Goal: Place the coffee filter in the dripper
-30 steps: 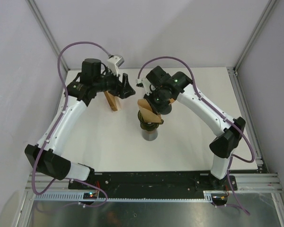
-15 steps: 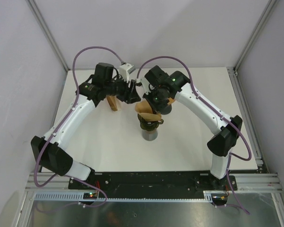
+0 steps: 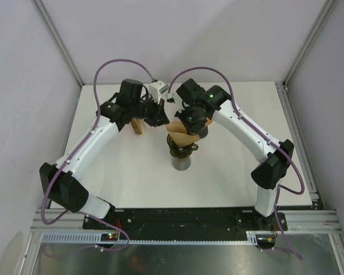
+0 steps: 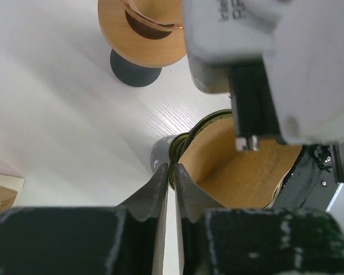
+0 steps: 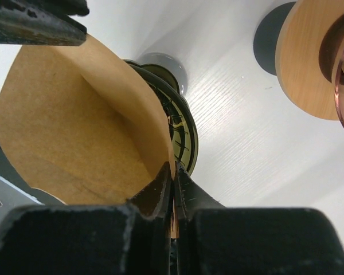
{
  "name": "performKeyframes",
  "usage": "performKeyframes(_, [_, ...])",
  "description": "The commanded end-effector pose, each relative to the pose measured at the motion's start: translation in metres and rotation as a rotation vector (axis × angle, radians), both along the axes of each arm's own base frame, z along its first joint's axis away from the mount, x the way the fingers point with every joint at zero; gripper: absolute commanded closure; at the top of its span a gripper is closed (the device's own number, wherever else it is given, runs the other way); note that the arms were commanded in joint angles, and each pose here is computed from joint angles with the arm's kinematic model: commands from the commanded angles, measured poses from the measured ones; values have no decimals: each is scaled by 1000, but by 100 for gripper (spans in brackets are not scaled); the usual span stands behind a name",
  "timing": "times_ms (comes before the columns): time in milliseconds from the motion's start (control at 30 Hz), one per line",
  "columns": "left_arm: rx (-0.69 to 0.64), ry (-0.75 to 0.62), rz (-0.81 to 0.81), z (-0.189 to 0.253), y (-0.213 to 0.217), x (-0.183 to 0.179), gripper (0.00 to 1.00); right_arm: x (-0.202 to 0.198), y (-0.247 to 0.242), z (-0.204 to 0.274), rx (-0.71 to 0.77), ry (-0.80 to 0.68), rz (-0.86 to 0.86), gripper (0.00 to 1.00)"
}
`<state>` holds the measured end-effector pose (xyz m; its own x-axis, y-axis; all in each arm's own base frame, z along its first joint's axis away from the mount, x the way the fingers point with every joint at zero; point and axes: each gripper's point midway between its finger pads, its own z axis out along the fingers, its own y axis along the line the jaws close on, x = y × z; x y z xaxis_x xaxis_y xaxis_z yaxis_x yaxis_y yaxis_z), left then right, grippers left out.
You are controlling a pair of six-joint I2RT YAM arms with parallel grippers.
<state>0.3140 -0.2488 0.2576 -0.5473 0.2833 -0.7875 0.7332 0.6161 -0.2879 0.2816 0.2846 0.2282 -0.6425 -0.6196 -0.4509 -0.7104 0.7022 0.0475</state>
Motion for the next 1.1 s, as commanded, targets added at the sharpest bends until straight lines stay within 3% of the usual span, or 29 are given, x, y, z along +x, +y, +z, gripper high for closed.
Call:
performKeyframes(0, [31, -22, -67, -9, -7, -11, 91, 11, 5, 23, 64, -92, -15, 90])
performKeyframes(167, [33, -28, -71, -8, -7, -11, 99, 16, 5, 35, 110, -143, -29, 68])
performKeyframes(400, [37, -50, -70, -2, -6, -10, 100, 20, 7, 59, 206, -235, -25, 52])
performKeyframes(733, [32, -67, -90, 5, -10, -13, 100, 28, 5, 85, 260, -353, -27, 41])
performKeyframes(1067, [40, -67, -96, 4, -11, -14, 100, 25, -3, 141, 388, -574, -28, 32])
